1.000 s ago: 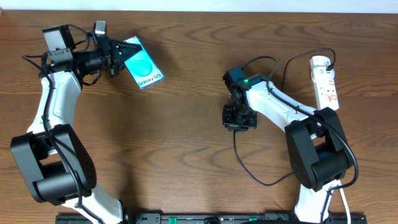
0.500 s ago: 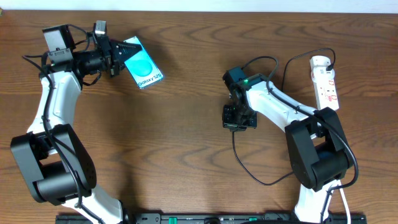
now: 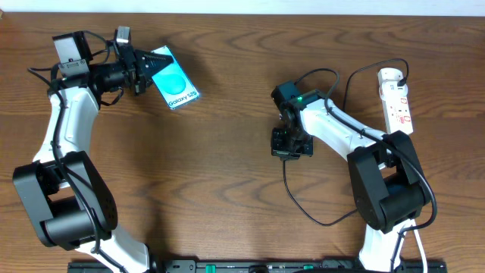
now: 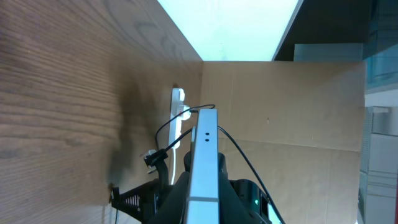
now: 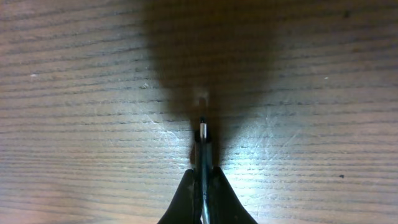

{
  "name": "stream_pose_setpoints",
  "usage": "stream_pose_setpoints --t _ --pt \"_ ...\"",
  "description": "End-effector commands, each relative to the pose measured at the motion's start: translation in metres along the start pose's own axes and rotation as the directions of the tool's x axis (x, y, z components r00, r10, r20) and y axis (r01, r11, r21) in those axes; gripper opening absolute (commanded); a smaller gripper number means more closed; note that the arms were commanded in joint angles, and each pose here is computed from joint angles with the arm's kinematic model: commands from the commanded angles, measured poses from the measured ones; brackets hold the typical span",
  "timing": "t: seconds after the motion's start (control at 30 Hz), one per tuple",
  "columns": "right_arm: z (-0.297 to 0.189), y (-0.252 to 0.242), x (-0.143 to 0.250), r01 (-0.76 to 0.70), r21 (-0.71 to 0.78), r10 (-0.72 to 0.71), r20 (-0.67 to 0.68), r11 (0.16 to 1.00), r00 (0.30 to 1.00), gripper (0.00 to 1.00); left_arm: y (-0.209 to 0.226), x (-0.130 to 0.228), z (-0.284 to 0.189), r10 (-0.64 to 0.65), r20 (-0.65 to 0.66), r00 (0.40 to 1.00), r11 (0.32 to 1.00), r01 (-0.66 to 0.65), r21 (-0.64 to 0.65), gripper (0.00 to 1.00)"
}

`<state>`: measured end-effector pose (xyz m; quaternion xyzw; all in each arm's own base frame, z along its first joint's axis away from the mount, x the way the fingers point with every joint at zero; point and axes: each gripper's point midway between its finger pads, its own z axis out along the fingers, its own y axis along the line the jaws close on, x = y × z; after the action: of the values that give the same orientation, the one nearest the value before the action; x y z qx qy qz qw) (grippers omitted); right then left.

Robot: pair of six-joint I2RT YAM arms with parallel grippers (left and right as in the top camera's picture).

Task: Plug charger to phone and switch on socket
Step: 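Lift the cable connector with the right gripper toward the phone's bottom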

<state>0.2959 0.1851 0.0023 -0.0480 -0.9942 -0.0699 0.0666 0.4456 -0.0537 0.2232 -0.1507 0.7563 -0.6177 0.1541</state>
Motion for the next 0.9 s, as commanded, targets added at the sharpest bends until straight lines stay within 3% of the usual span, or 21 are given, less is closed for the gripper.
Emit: stream_pose_setpoints --t 0.0,0.23,0.37,0.5,0.6,0.73,0.8,0.87 --pt "-0.005 0.003 -0.004 0.015 -0.002 -0.015 0.002 1.000 1.000 0.01 -0.010 0.003 0.000 0.037 -0.021 0.999 0.999 -0.036 0.028 0.07" --pt "-0.083 0.021 -0.045 0.096 -0.050 -0.090 0.108 0.994 0.990 0.01 -0.010 0.003 0.000 0.044 -0.020 0.999 0.999 -0.044 0.028 0.07" --pt "-0.135 0.040 -0.054 0.218 -0.096 -0.199 0.175 0.971 0.964 0.02 -0.010 0.004 0.000 0.051 -0.021 0.998 0.998 -0.051 0.028 0.07" --pt "-0.190 0.097 -0.024 0.510 -0.367 -0.451 0.238 0.778 0.860 0.01 -0.010 0.004 0.000 0.051 -0.021 0.998 0.998 -0.051 0.028 0.07" --pt "-0.220 0.132 0.013 0.640 -0.585 -0.579 0.326 0.498 0.748 0.01 -0.010 0.004 0.000 0.052 -0.021 0.998 0.998 -0.051 0.028 0.07" --pt "-0.241 0.144 0.043 0.705 -0.664 -0.640 0.433 0.251 0.635 0.01 -0.012 0.005 0.000 0.052 -0.028 0.998 0.998 -0.051 0.037 0.07" --pt "-0.245 0.143 0.055 0.730 -0.663 -0.660 0.476 0.164 0.581 0.01 -0.012 0.005 0.000 0.055 -0.029 0.998 0.998 -0.054 0.038 0.07" --pt "-0.245 0.142 0.060 0.738 -0.661 -0.672 0.485 0.138 0.560 0.02 -0.015 0.007 0.000 0.082 -0.040 0.996 0.995 -0.079 0.055 0.07"
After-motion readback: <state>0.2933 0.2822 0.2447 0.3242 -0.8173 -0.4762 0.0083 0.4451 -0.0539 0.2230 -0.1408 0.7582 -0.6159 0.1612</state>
